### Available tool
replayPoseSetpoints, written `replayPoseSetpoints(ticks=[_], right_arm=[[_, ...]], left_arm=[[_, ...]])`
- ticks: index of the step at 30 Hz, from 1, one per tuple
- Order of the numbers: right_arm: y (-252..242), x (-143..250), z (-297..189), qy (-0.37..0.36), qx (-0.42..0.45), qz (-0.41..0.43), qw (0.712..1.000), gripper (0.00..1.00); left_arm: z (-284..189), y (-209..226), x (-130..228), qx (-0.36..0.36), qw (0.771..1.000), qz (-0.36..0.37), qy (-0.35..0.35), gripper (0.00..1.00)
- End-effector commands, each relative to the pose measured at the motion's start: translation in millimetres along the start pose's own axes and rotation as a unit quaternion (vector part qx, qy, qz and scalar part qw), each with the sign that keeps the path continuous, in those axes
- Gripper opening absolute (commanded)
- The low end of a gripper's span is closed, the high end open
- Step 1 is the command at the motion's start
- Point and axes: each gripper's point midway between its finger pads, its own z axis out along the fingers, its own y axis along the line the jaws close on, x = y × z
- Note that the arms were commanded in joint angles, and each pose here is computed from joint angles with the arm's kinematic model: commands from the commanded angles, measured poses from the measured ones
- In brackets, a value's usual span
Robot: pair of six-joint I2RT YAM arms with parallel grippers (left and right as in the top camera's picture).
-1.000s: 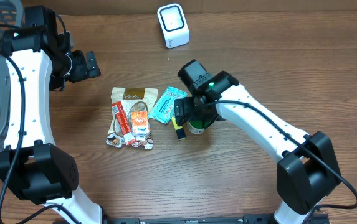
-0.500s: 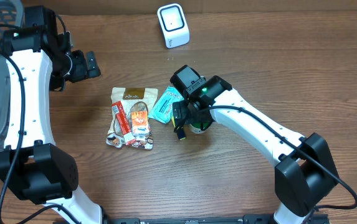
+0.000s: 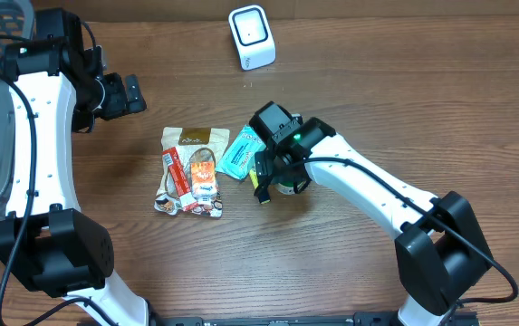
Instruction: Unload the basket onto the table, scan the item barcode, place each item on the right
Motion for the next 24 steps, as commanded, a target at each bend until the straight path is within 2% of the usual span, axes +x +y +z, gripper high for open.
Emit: replayPoseSetpoints(ticks=[1, 7, 19, 24], right_arm=[[-6.2, 3.8, 3.5, -0.003, 0.009, 0.008, 1.000, 0.96], [-16.6, 0.2, 4.6, -0.005, 0.021, 0.017, 1.000, 0.85], [-57.0, 2.2, 7.3, 0.029, 0.049, 0.060, 0.997, 0.84], [-66.6, -8.7, -1.2, 0.025, 0.050, 0.076, 0.996, 0.85]], left_arm=[[-1.0, -2.2, 0.7, 0.004, 1.000, 0.010, -0.001, 1.00], [-1.0, -2.2, 0.7, 0.004, 1.000, 0.011, -0.001, 1.00], [-1.0, -2.2, 0.6, 0.004, 1.000, 0.011, -0.001, 1.00], [-1.0, -2.2, 0.7, 0.004, 1.000, 0.011, -0.001, 1.00]])
